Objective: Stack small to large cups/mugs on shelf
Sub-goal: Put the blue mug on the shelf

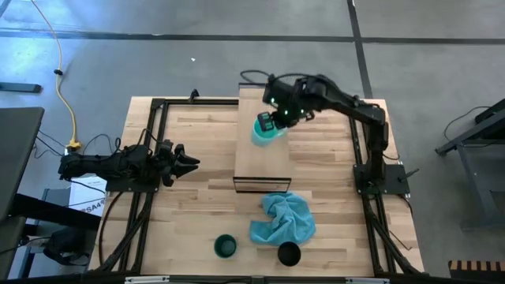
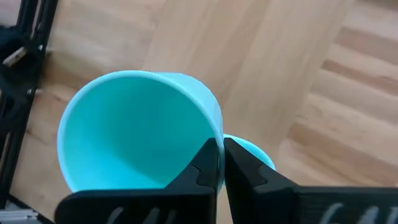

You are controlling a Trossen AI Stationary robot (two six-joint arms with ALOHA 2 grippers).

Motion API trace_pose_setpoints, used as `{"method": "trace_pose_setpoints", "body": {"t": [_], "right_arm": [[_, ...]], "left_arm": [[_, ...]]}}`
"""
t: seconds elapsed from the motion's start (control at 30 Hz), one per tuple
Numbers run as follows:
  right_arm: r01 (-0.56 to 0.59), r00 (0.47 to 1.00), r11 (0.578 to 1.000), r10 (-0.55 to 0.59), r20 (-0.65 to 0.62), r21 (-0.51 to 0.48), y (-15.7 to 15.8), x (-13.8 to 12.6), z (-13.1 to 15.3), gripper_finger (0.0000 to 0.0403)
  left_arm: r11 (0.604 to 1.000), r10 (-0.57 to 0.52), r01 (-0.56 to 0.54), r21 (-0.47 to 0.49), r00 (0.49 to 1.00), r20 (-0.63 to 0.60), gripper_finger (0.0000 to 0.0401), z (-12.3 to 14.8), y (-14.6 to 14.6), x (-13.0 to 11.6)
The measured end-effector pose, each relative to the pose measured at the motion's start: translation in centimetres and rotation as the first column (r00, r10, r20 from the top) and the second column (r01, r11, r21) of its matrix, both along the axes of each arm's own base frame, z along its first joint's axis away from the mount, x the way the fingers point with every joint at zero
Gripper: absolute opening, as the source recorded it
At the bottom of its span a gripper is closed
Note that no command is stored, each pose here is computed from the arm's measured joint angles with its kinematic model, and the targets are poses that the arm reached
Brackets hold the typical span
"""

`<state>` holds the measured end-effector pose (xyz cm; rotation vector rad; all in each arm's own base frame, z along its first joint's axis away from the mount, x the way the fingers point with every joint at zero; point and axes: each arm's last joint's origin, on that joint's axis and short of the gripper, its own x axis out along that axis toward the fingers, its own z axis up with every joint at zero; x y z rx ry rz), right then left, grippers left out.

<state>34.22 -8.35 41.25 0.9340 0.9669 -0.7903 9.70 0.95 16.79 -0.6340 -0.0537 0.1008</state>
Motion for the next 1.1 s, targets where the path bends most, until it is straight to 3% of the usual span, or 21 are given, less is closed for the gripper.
{"method": "trace_pose_setpoints", "body": {"t": [0.5,0.73,1.1], "right_arm": [[-0.049,0.999,0.995,0.049,0.003,-0.083,-8.0,-2.6,0.2,0.0],[-0.051,0.994,0.992,0.061,0.086,-0.112,-11.3,-3.4,0.4,0.0],[-0.05,0.992,0.989,0.066,0.11,-0.138,-14.4,-5.1,0.4,0.0]], "left_arm": [[1.0,-0.001,0.001,-0.03,1.0,0.003,0.0136,0.0,0.0,0.0],[0.998,-0.001,0.002,-0.066,1.0,0.007,0.0136,0.0,0.0,0.0],[0.994,-0.002,0.003,-0.106,1.0,0.011,0.0136,0.0,0.0,0.0]]}}
